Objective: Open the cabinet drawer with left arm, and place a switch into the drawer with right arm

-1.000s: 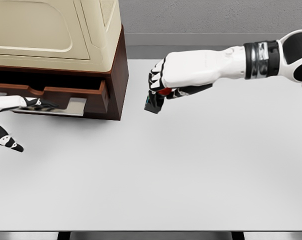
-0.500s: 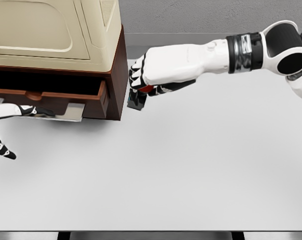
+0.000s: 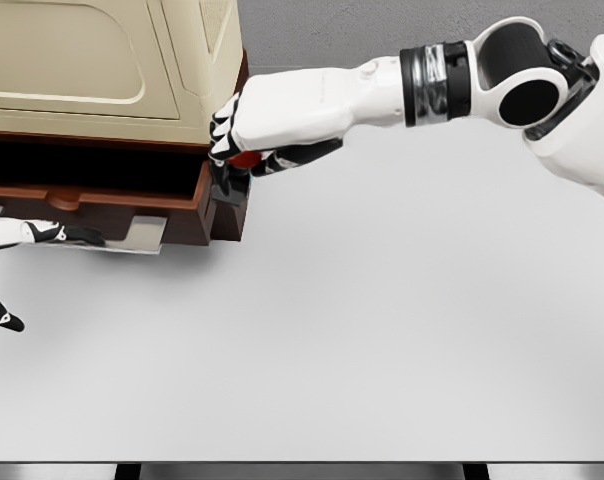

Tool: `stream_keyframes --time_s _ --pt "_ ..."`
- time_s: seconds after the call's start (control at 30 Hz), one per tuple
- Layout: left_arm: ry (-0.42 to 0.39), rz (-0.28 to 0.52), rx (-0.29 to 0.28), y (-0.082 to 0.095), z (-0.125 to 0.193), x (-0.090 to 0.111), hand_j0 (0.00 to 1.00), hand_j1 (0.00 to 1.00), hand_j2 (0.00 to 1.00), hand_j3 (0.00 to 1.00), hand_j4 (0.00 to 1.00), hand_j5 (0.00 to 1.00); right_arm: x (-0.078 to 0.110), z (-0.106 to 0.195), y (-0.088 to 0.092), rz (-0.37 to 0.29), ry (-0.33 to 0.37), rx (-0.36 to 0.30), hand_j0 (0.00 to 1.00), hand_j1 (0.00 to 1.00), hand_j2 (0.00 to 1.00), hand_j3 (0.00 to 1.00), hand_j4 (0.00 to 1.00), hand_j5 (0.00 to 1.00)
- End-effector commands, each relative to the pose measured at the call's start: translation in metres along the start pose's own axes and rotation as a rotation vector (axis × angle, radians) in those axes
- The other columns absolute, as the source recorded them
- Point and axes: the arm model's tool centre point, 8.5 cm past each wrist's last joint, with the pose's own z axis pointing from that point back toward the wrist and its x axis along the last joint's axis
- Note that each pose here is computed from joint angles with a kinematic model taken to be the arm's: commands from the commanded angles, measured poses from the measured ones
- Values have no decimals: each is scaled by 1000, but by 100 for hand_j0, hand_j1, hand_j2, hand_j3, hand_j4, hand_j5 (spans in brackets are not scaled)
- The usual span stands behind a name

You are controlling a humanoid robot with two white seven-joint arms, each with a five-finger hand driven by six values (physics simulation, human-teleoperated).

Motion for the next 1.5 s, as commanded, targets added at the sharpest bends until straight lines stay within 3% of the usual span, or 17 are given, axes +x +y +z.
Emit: stream_keyframes --time_s 0.0,0.57,0.67,0.87,1.27,1.3,1.33,1.37,1.4,1.47 --pt "20 -45 -38 -5 4 -3 100 100 100 100 100 100 -1 -9 0 -17 -4 -1 48 48 48 48 48 48" --pt "71 -37 -52 -8 19 -7 100 100 100 100 100 100 -11 -54 -16 -45 -16 -1 48 48 48 48 48 48" --pt "77 -40 -52 -7 22 -7 100 100 100 100 100 100 -17 -64 -10 -64 -9 18 48 48 48 48 48 48" --pt "53 -45 -62 -12 21 -6 100 100 100 100 100 100 -29 -90 -7 -86 -1 51 48 48 48 48 48 48" --pt "-10 -84 -33 -2 22 4 100 100 100 100 100 100 -45 -102 -4 -119 31 58 48 48 48 48 48 48" --pt "-10 -84 -33 -2 22 4 100 100 100 100 100 100 -44 -102 -5 -118 31 56 50 50 50 50 50 50" --pt "-10 -84 -33 -2 22 4 100 100 100 100 100 100 -44 -104 -5 -120 30 56 64 64 64 64 64 64" --pt "-10 -85 -32 -2 22 4 100 100 100 100 100 100 -45 -105 -5 -130 44 57 93 93 93 93 93 93" --pt "-9 -85 -32 -2 22 4 100 100 100 100 100 100 -49 -103 -4 -136 55 57 100 100 100 100 100 100" --pt "-10 -88 -30 -1 22 5 100 100 100 100 100 100 -47 -104 -5 -127 42 57 100 100 100 100 100 100"
